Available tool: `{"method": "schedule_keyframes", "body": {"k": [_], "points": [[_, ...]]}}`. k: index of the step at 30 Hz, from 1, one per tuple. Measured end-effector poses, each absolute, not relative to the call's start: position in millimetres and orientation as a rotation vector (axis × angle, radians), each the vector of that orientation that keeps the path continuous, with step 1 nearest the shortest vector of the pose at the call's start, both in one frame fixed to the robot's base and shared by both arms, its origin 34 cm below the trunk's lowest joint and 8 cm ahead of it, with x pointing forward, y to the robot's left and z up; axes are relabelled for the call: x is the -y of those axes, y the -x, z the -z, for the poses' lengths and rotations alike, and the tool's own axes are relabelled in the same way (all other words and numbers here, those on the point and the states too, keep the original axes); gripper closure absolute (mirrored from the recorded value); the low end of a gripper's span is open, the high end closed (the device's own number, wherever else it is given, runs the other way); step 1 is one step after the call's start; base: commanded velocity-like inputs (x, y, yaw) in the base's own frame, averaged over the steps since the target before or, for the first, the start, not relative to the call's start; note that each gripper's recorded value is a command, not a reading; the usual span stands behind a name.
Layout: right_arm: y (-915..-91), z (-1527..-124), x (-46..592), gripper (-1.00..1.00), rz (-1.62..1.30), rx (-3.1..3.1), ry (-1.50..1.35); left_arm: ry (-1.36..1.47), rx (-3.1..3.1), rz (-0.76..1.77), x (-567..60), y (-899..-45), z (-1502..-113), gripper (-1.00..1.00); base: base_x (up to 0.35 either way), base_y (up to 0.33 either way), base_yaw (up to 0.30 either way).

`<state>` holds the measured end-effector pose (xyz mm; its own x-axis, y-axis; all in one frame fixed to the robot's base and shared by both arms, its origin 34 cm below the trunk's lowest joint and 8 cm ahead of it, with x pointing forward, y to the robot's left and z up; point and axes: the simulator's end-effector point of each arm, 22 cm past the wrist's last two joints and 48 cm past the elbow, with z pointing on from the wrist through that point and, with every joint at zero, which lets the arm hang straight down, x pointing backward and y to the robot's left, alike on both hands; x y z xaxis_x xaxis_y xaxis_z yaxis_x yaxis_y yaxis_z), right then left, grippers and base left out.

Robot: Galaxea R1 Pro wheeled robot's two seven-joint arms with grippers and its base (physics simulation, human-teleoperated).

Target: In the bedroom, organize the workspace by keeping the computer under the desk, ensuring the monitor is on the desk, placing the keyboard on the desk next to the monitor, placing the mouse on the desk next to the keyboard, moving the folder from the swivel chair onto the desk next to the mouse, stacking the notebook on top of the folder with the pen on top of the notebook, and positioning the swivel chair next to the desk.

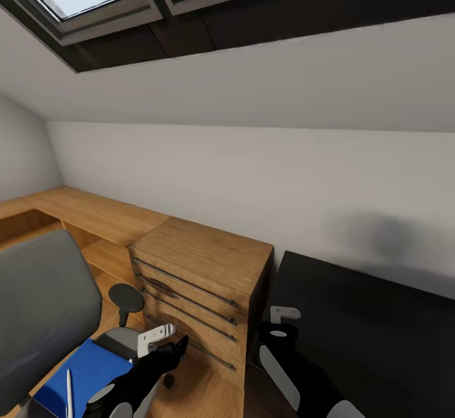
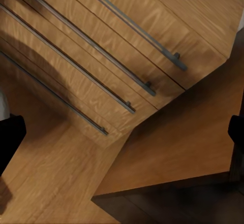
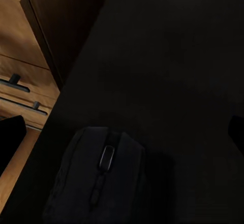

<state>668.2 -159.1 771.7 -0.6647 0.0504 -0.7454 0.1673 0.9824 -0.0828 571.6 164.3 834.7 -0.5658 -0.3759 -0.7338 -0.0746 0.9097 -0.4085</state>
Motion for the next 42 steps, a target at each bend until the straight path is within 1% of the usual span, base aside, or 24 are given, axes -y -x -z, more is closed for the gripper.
{"method": "schedule_keyframes", "body": {"k": [15, 42], "points": [[-664, -766, 154, -1.00, 0.146, -2.348, -0.171, 0.321, -2.147, 0.417, -164, -572, -835, -1.00, 0.000, 0.000, 0.000], [-657, -752, 159, -1.00, 0.179, -2.405, -0.144, 0.321, -2.148, 0.416, -164, -572, -835, -1.00, 0.000, 0.000, 0.000]]}}
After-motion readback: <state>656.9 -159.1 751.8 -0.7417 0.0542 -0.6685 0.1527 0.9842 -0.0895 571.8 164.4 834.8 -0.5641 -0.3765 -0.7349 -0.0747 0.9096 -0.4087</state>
